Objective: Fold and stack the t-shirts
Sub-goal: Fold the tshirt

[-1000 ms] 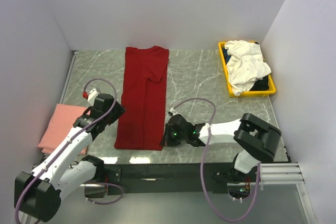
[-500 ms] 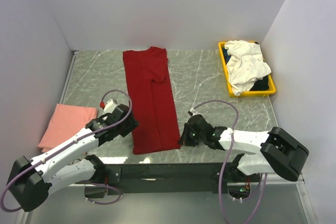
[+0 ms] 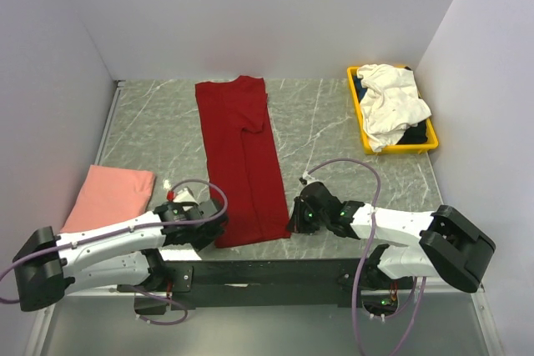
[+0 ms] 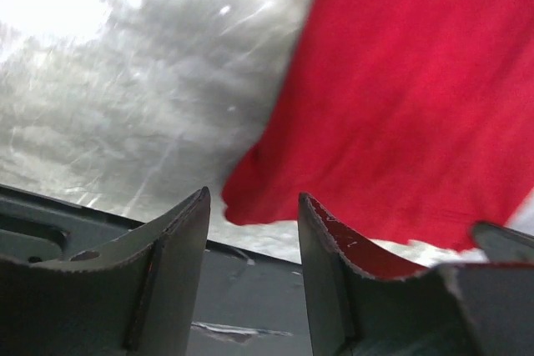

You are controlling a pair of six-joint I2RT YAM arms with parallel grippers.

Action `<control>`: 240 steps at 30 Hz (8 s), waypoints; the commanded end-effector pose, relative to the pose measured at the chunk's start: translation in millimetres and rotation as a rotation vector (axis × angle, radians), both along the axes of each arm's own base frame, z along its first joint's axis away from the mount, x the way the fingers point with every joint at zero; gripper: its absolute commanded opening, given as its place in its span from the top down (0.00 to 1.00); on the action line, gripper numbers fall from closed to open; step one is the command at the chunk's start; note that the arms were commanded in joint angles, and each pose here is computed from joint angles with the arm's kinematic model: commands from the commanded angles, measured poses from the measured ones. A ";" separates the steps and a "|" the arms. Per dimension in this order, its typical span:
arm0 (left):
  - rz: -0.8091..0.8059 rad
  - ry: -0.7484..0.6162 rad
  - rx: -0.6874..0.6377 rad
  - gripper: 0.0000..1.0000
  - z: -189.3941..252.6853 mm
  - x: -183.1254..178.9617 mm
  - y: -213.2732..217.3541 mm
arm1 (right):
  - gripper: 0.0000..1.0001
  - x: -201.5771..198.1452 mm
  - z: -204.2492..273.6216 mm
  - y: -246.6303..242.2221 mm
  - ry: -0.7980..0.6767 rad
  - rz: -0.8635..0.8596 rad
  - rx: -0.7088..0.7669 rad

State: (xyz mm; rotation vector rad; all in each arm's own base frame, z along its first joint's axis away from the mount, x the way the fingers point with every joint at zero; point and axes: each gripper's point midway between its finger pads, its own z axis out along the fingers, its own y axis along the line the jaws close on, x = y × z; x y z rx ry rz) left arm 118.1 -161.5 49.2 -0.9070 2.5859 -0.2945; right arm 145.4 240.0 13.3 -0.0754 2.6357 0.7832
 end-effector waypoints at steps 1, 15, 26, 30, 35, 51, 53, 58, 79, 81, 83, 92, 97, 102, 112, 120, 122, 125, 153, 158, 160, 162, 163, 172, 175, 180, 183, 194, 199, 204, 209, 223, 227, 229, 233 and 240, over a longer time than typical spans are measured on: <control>0.053 0.047 -0.001 0.48 -14.3 -12.2 -1.9 | 0.99 -6.0 -4.3 -7.3 0.012 0.026 -0.025; 0.043 0.006 -0.036 0.99 -26.0 -13.1 -12.2 | 0.99 -9.4 -6.3 -9.7 0.018 0.047 -0.023; 0.037 0.050 -0.071 0.99 -26.6 -30.3 -0.3 | 0.99 -12.8 -2.7 -19.6 0.019 0.044 -0.006; 0.016 0.049 -0.092 0.99 -29.3 -31.6 -5.7 | 0.99 -17.1 -3.4 -19.9 0.030 0.046 0.009; -0.030 0.043 -0.110 0.99 -28.1 -32.2 -15.2 | 0.86 -20.8 -2.1 -20.5 0.042 0.052 0.016; -0.024 0.013 -0.123 0.60 -14.2 -34.6 1.0 | 0.60 -31.3 3.1 -23.0 0.064 0.048 0.029; -0.020 -0.003 -0.147 0.56 -14.6 -32.7 -0.8 | 0.60 -32.7 -0.6 -23.3 0.074 0.036 0.033; -0.033 -0.028 -0.188 0.60 -21.2 -30.5 -5.5 | 0.65 -32.0 -1.7 -20.3 0.078 0.032 0.045; -0.120 -0.007 -0.196 0.99 -2.0 -37.4 -15.4 | 1.00 -45.3 24.9 -22.0 0.056 0.119 0.077; -0.141 -0.015 -0.189 0.99 10.2 -36.8 -16.2 | 1.00 -48.1 29.4 -21.4 0.053 0.137 0.085; -0.159 -0.015 -0.171 0.99 16.6 -37.9 -14.0 | 1.00 -52.4 36.3 -20.4 0.052 0.156 0.100; -0.103 -0.201 -0.170 1.00 61.5 -5.0 -9.2 | 1.00 -14.9 87.1 -22.3 -0.118 0.156 -0.002; -0.061 -0.343 -0.159 1.00 87.7 38.4 -12.0 | 1.00 24.1 111.6 -7.7 -0.154 0.109 0.005; -0.081 -0.408 -0.152 1.00 95.0 81.2 -17.3 | 1.00 72.3 120.5 4.2 -0.174 0.022 0.013; 0.058 -0.432 -0.147 1.00 92.2 169.7 -5.9 | 1.00 181.9 113.5 24.5 -0.139 -0.099 -0.025; 0.106 -0.371 -0.157 1.00 82.6 226.6 -0.2 | 1.00 253.0 111.8 27.3 -0.109 -0.158 -0.044; 0.118 -0.351 -0.161 1.00 76.0 238.9 3.8 | 1.00 268.4 110.8 28.1 -0.099 -0.168 -0.032; 0.129 -0.321 -0.164 1.00 67.4 252.2 7.2 | 1.00 284.3 107.7 26.5 -0.083 -0.179 -0.013; 0.192 -0.280 -0.154 0.90 47.3 299.8 28.5 | 0.78 344.9 82.6 35.0 -0.060 -0.129 0.042; 0.188 -0.339 -0.143 0.35 67.2 306.4 41.0 | 0.59 346.7 104.2 28.7 -0.109 -0.129 0.033; 0.183 -0.357 -0.121 0.21 75.8 307.5 46.1 | 0.58 342.6 108.5 25.5 -0.121 -0.134 0.025; 0.179 -0.378 -0.125 0.20 85.5 304.2 46.9 | 0.57 335.3 118.5 22.1 -0.150 -0.150 0.023; 0.176 -0.383 -0.130 0.21 87.3 302.0 46.6 | 0.57 330.7 120.7 22.4 -0.158 -0.147 0.025; 0.104 -0.321 -0.197 0.93 71.8 268.0 3.1 | 0.61 282.6 113.2 49.7 -0.150 -0.078 0.040; 0.078 -0.279 -0.212 0.99 54.7 251.3 -14.5 | 0.62 261.8 100.6 55.3 -0.126 -0.071 0.047; 0.063 -0.194 -0.220 0.99 11.8 217.7 -25.8 | 0.63 220.4 71.1 52.3 -0.048 -0.055 0.071; 0.070 -0.149 -0.212 0.99 -11.5 196.6 -21.8 | 0.63 198.9 51.2 39.6 -0.013 -0.067 0.058; 0.091 -0.130 -0.147 0.99 -22.4 167.7 2.2 | 0.64 176.0 22.3 3.5 0.032 -0.129 -0.003; 0.097 -0.137 -0.140 0.99 -18.7 162.1 8.8 | 0.64 174.0 30.9 -0.8 0.011 -0.134 -0.002; 0.085 -0.166 -0.153 0.97 -4.1 158.4 11.2 | 0.62 165.0 37.0 -6.7 -0.006 -0.139 -0.002; 0.103 -0.212 -0.159 0.69 13.5 154.3 19.0 | 0.56 160.1 37.6 -14.2 -0.020 -0.155 -0.017; 0.098 -0.175 -0.224 0.52 -14.7 147.0 9.3 | 0.57 169.7 18.3 -1.9 0.027 -0.159 0.010; 0.104 -0.172 -0.237 0.54 -23.6 148.7 6.9 | 0.59 169.9 12.8 -0.6 0.037 -0.162 0.014; 0.106 -0.166 -0.235 0.55 -28.6 148.5 6.9 | 0.60 170.7 11.9 0.0 0.041 -0.167 0.016; 0.104 -0.155 -0.241 0.71 -35.5 146.7 5.6 | 0.70 174.4 10.9 1.9 0.041 -0.174 0.020; 0.083 -0.132 -0.216 0.99 -34.2 142.1 7.5 | 0.98 166.8 16.7 -7.2 0.022 -0.188 0.004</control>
